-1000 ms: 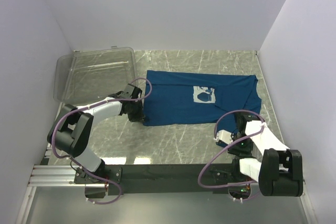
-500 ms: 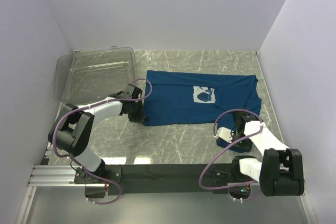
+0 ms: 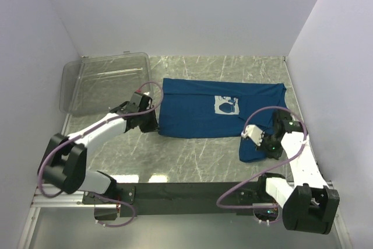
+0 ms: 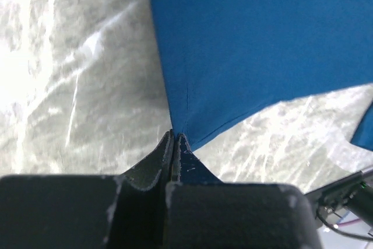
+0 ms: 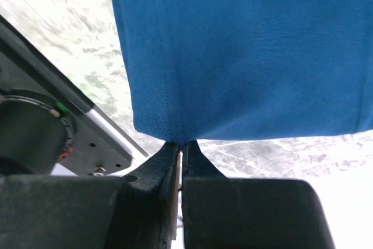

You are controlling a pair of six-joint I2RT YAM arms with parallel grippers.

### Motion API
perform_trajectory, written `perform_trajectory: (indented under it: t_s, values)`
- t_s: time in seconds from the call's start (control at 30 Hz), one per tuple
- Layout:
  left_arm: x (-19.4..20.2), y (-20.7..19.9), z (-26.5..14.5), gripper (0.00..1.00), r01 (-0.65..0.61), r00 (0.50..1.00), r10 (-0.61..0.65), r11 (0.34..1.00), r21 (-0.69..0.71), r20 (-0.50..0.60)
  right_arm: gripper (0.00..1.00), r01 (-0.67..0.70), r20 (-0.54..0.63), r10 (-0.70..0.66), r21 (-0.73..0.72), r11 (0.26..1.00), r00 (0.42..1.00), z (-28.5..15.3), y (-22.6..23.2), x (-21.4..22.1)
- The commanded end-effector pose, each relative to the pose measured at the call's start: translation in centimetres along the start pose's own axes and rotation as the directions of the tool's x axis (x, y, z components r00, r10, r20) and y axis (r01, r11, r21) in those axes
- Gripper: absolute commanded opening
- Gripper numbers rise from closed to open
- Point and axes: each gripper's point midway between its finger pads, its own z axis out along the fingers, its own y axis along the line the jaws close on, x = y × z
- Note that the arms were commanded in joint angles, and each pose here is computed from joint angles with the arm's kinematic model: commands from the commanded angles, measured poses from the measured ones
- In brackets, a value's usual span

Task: Fold and stack the t-shirts
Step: Fold the tshirt

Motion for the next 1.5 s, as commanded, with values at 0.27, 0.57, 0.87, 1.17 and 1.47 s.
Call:
perform_trajectory:
  t_s: [0.27,0.57,0.87,1.17,1.47]
  values:
    - [-0.3,-1.3,-3.4,0.00,0.037,0.995,-0.046,0.994,0.100,0.091,0.00,-0.204,0.313,0.158,0.119,0.972,0.936,-8.8,-6.7,-4.1]
    - [-4.9,-2.7,-3.8,0.00,0.011,0.981,-0.034,0.993,0.120,0.190,0.00,-0.423,0.450,0.344,0.087,0.902,0.825,-12.1,-14.2,-6.3]
    - [-10.1,-3.6,-3.2,0.00,-0.020,0.967,-0.014,0.991,0.130,0.255,0.00,-0.544,0.517,0.477,-0.025,0.839,0.711,-11.4,-20.1,-8.4]
    - [-15.1,-2.4,-0.5,0.00,-0.017,0.956,-0.003,0.998,0.064,0.293,0.00,-0.637,0.549,0.564,-0.073,0.767,0.617,-10.0,-24.7,-9.2]
    - [-17.0,-1.7,2.6,0.00,-0.038,0.969,0.036,0.999,0.001,0.245,0.00,-0.670,0.571,0.589,-0.089,0.737,0.572,-9.6,-26.9,-9.7]
